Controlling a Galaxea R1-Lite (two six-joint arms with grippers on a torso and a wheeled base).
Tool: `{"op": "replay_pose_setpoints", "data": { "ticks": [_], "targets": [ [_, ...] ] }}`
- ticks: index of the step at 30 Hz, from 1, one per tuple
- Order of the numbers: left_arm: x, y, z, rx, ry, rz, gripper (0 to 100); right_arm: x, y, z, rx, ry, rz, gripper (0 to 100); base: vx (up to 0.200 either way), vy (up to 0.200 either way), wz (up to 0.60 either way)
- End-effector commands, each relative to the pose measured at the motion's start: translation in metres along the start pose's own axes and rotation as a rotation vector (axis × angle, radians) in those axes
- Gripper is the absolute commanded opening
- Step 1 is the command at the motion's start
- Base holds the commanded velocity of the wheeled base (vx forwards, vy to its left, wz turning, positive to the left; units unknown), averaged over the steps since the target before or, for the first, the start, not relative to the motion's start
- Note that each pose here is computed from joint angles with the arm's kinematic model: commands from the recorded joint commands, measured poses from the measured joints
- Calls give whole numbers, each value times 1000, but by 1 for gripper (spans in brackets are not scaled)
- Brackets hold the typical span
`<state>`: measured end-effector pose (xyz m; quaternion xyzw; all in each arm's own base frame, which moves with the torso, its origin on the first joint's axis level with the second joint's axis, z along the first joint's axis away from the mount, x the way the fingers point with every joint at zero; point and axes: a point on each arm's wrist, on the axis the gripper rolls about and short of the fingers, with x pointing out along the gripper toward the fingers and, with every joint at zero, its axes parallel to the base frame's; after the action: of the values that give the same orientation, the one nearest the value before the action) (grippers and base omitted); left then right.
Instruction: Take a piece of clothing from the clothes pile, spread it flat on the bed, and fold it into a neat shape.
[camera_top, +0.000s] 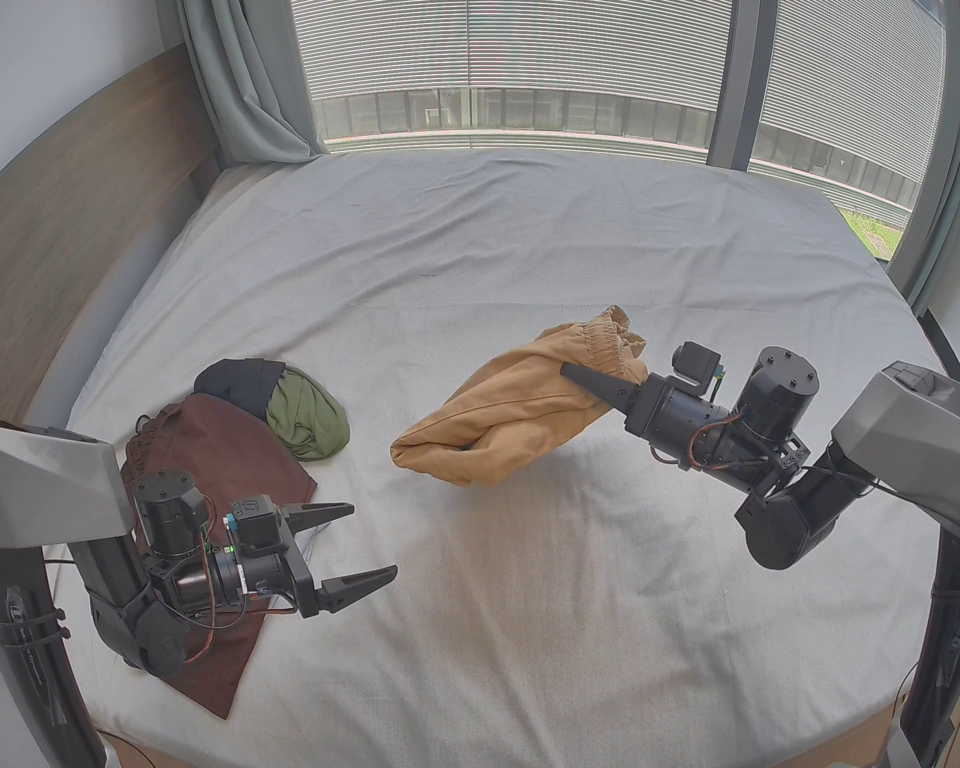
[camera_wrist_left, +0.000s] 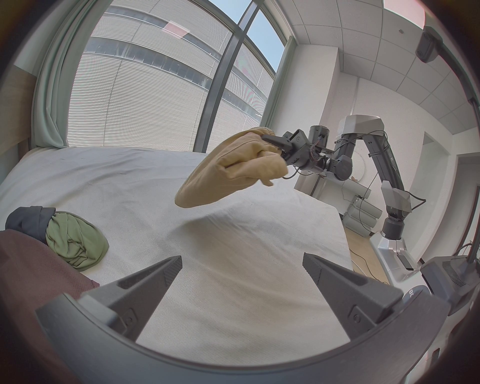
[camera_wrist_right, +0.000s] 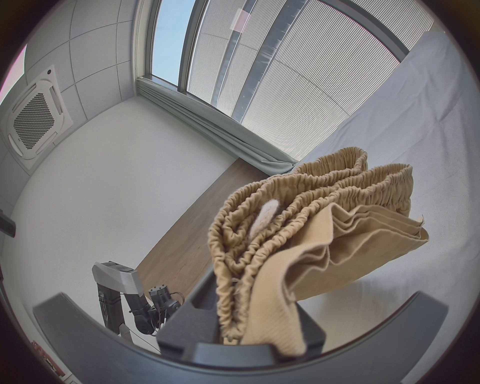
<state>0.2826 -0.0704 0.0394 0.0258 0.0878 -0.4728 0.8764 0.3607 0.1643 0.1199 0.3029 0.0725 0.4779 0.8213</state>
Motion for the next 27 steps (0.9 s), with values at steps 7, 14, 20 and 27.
{"op": "replay_pose_setpoints", "data": {
  "ticks": [7, 14, 20, 27],
  "targets": [
    [0, 0, -2, -3, 5, -1, 100, 38, -28, 20, -8, -27, 4, 0, 0, 0, 0],
    [0, 0, -2, -4, 5, 0, 100, 64, -43, 35, 19, -42, 2, 0, 0, 0, 0],
    [0, 0, -2, -3, 5, -1, 100, 67, -67, 35, 23, -52, -28, 0, 0, 0, 0],
    [1, -1, -3, -6, 8, -3, 100, 66, -88, 25, 39, -38, -58, 0, 0, 0, 0]
  ]
}}
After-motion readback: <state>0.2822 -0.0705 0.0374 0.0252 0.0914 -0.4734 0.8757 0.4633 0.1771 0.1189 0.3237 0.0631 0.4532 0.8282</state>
